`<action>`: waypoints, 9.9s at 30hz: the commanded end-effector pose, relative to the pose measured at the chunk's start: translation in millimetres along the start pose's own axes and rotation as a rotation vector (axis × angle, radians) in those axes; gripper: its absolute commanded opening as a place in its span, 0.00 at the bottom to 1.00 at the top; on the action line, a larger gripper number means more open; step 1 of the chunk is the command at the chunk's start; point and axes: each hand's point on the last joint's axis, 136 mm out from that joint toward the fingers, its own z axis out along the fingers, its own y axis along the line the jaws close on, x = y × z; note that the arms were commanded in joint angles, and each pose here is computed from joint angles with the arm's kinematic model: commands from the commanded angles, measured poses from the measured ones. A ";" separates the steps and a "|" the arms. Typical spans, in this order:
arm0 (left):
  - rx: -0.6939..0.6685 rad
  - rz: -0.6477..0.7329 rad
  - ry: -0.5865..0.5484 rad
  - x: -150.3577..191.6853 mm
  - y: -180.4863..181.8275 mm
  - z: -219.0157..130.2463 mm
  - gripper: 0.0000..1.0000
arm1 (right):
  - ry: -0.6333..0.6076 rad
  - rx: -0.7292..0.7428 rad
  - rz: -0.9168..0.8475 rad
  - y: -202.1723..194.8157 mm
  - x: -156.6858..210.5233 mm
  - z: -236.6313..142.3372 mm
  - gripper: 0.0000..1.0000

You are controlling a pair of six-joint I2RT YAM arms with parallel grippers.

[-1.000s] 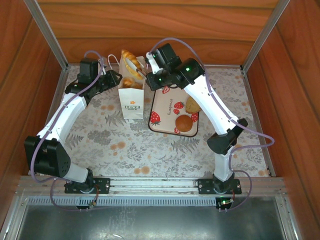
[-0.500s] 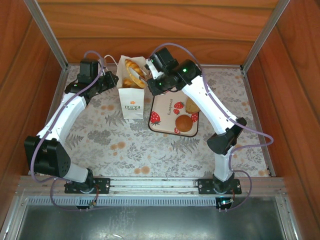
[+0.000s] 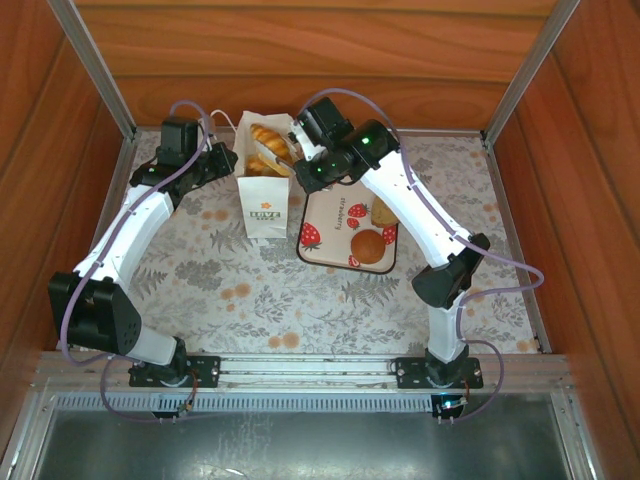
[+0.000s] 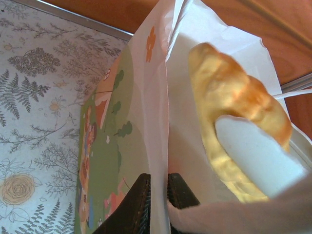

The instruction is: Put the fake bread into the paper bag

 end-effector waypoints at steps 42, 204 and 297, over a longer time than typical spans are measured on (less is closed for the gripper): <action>-0.014 0.025 -0.112 -14.0 -11.6 -50.6 0.66 | -0.468 0.051 0.082 -40.5 17.8 -214.5 0.44; 0.147 -0.168 -0.002 -2.9 -1.0 -6.5 0.30 | -0.048 0.121 -0.057 -23.7 -20.5 -6.7 0.49; -0.039 -0.145 -0.330 12.5 44.4 -99.6 0.93 | 0.124 0.054 0.806 -222.7 231.6 -14.4 0.22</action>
